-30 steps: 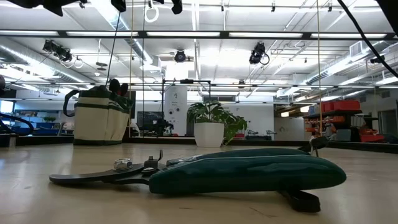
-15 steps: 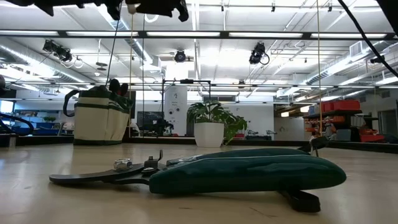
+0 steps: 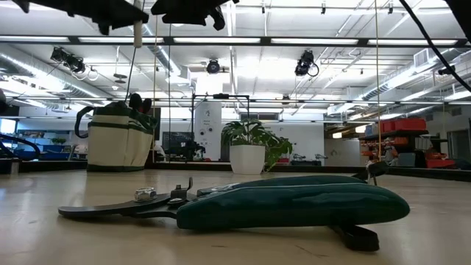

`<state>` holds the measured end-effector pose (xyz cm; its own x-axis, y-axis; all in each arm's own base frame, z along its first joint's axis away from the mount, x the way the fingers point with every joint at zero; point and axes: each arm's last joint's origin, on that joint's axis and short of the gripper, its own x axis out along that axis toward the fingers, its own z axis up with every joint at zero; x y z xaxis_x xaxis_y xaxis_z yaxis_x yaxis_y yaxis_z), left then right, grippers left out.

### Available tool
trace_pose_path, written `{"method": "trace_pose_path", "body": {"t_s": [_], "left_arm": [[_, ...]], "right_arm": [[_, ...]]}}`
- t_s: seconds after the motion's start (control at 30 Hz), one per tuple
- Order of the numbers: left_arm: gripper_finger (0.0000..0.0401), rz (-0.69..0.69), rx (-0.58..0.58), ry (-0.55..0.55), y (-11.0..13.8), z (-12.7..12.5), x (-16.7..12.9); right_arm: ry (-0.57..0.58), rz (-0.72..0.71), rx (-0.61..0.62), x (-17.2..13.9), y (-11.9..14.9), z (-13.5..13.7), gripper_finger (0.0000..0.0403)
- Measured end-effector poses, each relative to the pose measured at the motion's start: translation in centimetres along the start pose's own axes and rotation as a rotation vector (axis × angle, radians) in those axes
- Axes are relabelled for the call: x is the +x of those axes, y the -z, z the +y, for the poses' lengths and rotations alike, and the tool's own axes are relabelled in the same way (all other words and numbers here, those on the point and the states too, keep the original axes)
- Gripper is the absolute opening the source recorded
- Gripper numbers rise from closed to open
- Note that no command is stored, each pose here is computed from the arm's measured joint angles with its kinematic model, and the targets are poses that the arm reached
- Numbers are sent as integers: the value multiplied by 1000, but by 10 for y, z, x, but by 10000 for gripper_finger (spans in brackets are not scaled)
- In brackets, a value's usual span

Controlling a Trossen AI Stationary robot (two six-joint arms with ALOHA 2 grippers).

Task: Pick & Place Garden tools in Gardening bag
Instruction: Put the right light brown hand rake into the green gardening bag

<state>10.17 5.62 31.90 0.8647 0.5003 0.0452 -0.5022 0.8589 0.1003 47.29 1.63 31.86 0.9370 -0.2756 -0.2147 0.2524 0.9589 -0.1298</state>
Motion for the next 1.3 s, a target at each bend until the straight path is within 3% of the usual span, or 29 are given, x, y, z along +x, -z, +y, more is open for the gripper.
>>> {"method": "trace_pose_path", "body": {"t_s": [0.37,0.83,1.07,1.3], "left_arm": [[73,90,18,-287,9,18,-4],[73,129,-23,-580,55,36,1],[73,148,-17,-695,64,43,-1],[73,133,-18,-732,79,46,1]], "right_arm": [[-8,0,0,0,0,0,137],[-9,-1,-1,0,0,0,137],[-9,-2,-3,0,0,0,136],[-9,-2,-3,0,0,0,136]]}}
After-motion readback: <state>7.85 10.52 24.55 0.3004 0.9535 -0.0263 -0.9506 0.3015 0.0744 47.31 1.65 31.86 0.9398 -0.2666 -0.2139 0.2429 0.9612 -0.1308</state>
